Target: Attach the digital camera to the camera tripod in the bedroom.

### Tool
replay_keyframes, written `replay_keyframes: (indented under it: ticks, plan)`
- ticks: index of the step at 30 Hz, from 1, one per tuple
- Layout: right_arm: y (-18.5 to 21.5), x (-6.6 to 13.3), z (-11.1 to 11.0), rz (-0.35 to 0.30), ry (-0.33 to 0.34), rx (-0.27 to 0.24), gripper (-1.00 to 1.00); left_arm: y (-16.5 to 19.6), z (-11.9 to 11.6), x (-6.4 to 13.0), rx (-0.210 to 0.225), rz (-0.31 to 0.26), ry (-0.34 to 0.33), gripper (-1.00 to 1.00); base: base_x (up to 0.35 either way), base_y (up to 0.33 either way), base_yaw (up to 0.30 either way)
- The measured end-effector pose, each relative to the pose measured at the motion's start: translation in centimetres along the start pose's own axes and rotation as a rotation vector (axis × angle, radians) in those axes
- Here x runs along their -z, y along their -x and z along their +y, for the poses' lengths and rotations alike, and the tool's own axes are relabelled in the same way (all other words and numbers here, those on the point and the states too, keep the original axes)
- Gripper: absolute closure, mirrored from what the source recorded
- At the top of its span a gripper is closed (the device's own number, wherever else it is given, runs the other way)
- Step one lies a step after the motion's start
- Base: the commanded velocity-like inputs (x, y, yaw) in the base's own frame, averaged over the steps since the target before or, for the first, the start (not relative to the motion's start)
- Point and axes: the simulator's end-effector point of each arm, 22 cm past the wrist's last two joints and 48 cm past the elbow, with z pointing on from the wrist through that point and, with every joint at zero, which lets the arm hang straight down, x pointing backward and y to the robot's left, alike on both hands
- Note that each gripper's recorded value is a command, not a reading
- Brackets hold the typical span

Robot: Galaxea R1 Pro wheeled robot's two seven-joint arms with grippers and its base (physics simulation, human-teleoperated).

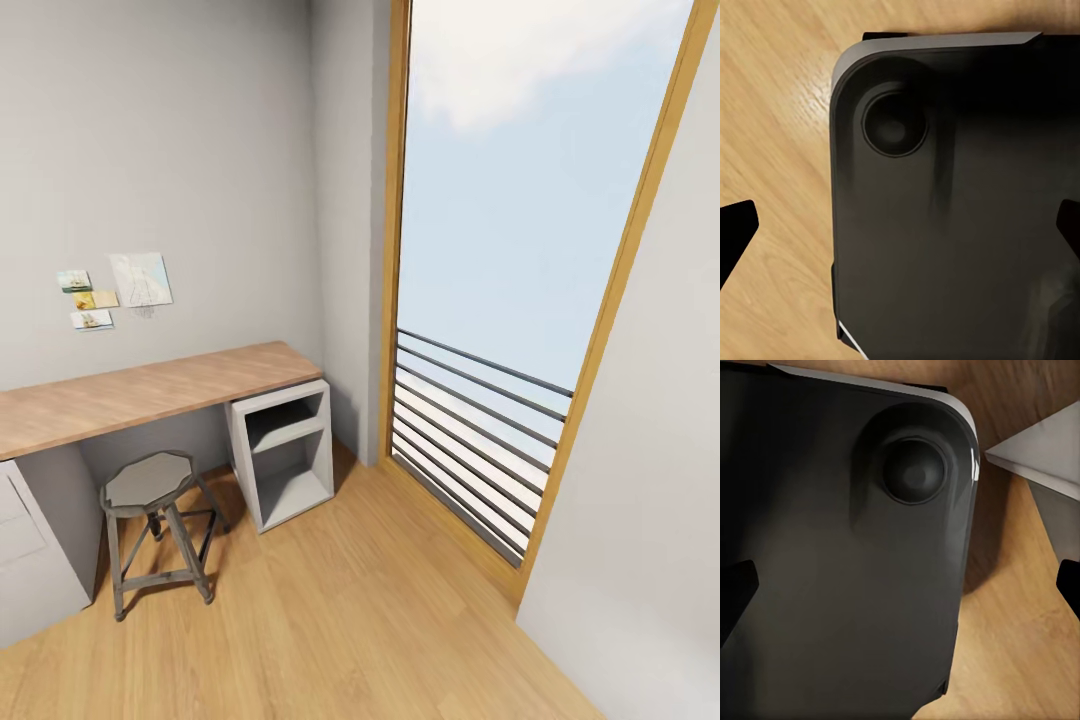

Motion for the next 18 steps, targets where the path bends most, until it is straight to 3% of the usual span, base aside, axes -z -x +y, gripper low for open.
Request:
replay_keyframes:
  ticks: [8, 18]
  plan:
    - [0.02, 0.0, -0.08, -0.001, -0.001, -0.004, -1.0, 0.0, 0.03, 0.0, 0.0, 0.0, 0.001, -1.0, 0.0, 0.0, -0.026]
    - [-0.01, 0.0, -0.12, 0.0, -0.003, -0.011, -1.0, 0.02, 0.06, 0.0, 0.0, 0.0, 0.001, -1.0, 0.0, 0.0, -0.194]
